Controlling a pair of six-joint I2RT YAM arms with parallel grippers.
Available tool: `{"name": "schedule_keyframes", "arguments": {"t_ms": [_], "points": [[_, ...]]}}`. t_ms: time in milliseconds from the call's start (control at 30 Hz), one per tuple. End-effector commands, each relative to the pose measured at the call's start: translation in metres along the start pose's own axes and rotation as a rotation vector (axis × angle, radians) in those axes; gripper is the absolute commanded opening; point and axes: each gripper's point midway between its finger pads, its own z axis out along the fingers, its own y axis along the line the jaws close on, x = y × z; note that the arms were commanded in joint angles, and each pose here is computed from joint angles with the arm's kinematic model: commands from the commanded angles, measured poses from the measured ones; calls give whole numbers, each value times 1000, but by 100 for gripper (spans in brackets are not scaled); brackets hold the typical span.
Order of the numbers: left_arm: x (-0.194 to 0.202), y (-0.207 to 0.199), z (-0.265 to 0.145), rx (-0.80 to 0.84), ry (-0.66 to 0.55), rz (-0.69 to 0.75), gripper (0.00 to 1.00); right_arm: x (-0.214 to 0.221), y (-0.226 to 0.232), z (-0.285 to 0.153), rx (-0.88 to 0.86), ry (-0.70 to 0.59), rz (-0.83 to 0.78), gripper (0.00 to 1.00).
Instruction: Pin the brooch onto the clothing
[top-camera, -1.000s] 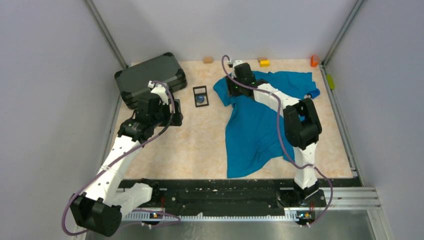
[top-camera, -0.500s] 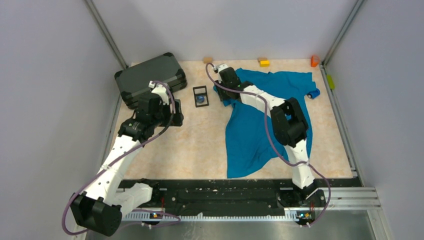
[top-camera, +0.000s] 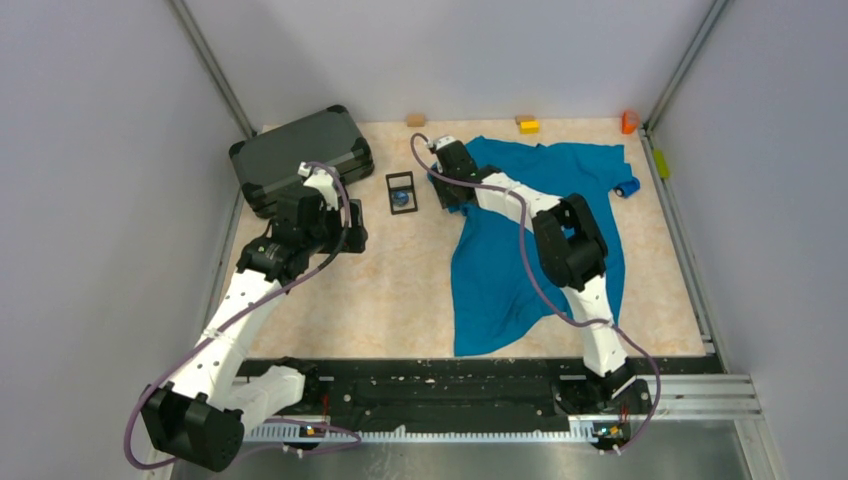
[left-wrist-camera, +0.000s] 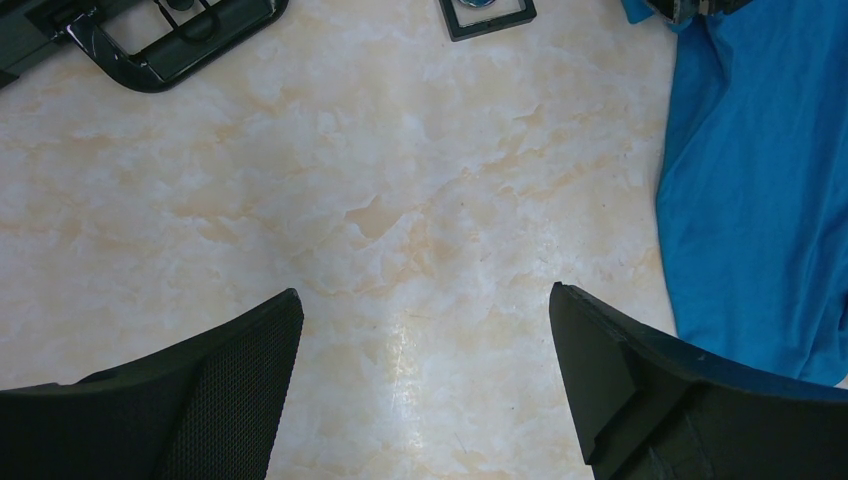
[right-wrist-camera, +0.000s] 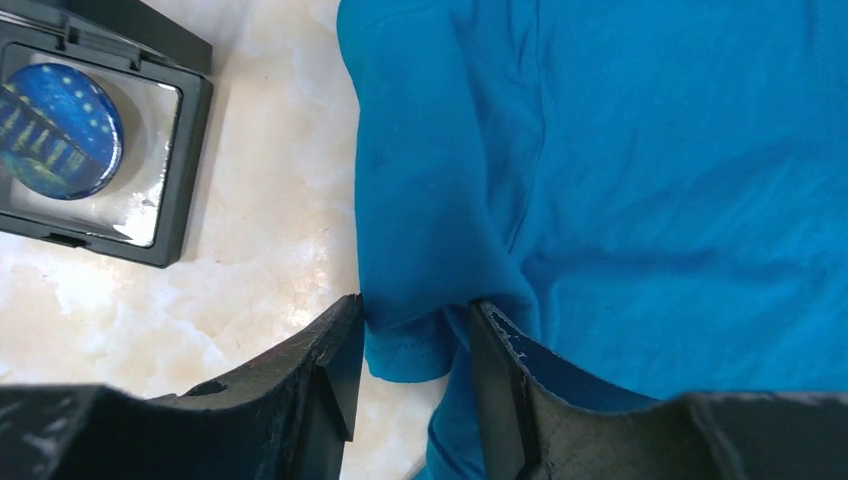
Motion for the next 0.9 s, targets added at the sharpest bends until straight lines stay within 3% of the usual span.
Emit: {"name": "schedule_keyframes", "arguments": {"t_ms": [0,300,467,600,700,867], "points": [[-8,-2,1,13,-32,-9,96,-10,6,2,-1,-19,11,46],[-8,-2,1,13,-32,-9,96,-1,23,7,-53,0,-1,48],[-8,-2,1,13,-31,-9,96,0,24,9,-48,2,8,29],[-8,-2,1,13,-31,-9,96,-2,24,9,-46,3,9,23],[-8,-2,1,13,-34,-9,96,-5,29,4,-72,8,23,0],[-8,-2,0,14,-36,-9,96,-33,50,-30,-216,-52,96,0]]}}
